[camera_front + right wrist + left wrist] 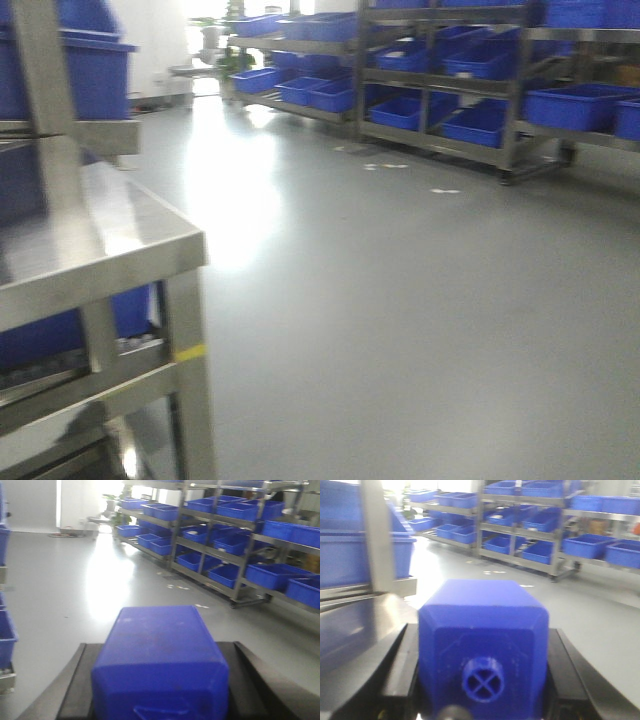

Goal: Pick and sort blue part to right shelf
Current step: 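Drive the base away from the table down the aisle holding both parts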

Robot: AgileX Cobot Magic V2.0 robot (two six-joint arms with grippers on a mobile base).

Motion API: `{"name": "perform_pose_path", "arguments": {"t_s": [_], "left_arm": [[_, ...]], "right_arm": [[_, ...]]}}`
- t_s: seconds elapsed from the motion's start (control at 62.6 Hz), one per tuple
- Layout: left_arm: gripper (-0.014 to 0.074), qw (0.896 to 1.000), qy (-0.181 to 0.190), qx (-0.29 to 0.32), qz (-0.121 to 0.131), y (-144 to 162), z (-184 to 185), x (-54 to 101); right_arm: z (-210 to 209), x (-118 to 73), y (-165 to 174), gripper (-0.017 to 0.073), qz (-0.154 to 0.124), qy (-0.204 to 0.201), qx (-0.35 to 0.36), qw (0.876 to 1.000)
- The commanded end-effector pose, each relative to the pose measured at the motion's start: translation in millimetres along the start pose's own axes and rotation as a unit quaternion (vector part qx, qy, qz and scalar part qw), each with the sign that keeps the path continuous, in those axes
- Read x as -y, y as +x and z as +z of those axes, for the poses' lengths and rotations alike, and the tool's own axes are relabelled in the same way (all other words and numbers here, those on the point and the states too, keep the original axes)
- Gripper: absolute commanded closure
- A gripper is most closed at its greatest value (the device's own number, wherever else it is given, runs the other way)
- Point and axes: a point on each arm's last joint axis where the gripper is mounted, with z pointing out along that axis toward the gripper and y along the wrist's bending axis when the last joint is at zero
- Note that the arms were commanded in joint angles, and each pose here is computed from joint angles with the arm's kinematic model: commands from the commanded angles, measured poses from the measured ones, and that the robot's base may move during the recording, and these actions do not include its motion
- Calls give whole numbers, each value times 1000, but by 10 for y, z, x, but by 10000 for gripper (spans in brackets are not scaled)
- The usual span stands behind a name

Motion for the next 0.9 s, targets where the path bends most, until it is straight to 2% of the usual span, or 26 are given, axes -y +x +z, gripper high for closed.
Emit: {"name": "perform_pose_path", "arguments": {"t_s": [0.0, 0.879], "left_arm": [[206, 998, -2, 59, -3, -181, -16, 1], [206, 998, -2, 59, -3, -181, -16, 1]], "right_arm": [[-8, 18, -167, 153, -2, 8, 56, 998], [-8, 18, -167, 153, -2, 8, 56, 998]]}}
